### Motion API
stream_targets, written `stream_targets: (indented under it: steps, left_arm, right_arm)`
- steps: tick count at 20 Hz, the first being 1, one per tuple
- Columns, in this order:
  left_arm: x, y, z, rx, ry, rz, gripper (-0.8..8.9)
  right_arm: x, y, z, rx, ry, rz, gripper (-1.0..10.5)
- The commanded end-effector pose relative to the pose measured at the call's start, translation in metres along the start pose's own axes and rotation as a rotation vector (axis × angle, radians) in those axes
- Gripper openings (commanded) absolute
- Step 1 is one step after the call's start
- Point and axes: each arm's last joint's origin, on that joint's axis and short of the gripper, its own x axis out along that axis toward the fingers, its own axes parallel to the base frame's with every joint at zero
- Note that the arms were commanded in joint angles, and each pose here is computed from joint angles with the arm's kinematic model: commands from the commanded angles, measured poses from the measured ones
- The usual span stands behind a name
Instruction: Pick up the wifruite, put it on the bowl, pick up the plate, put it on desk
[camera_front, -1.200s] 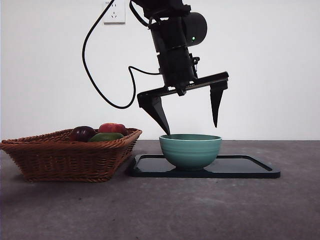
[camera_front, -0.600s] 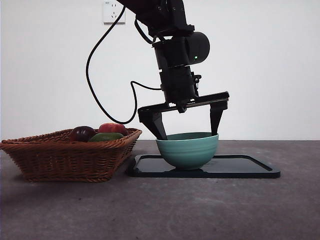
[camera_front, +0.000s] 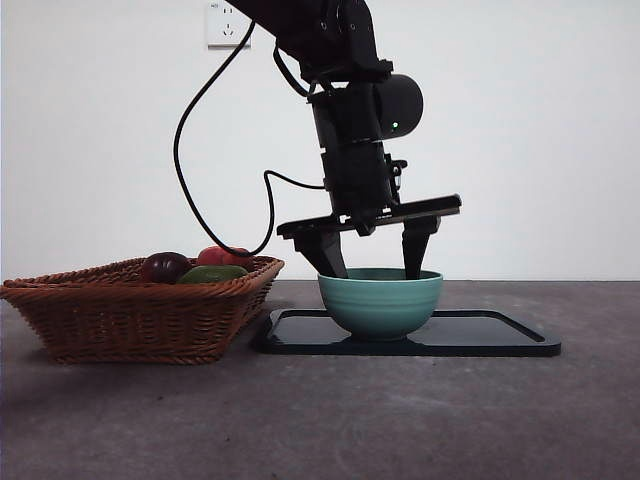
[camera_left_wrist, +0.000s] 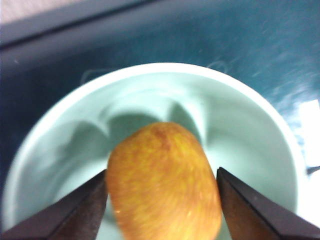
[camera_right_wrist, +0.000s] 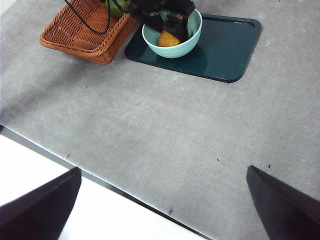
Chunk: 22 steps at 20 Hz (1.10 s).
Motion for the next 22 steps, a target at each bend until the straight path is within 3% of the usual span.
stream_targets:
  steps: [1,6,13,16,22]
  left_arm:
    - [0.015,-0.005,0.0,0.03,0.013,0.007,2.55]
    - [0.003,-0.005,0.007,0.028,-0.019,-0.004,2.29]
    - [-0.059,-0.011,0.013,0.079,-0.06,-0.02,2.24]
    - [-0.081,-0.01,0.005,0.146,-0.008,0.015,2.2]
    - [-0.105,-0.02,-0.003,0.23,-0.033,0.0,2.17]
  right_arm:
    - [-0.003,0.001,0.003,-0.02,-0.033,0.013,5.6]
    - [-0.003,0.001,0.003,-0.02,-0.032,0.013,5.6]
    - [-0.003,0.001,0.003,-0.02,-0.033,0.013,5.6]
    - [-0.003,0.001,0.003,-0.02,-0.033,0.012,5.6]
    - [-0.003,0.001,0.003,-0.016,-0.033,0.011,5.6]
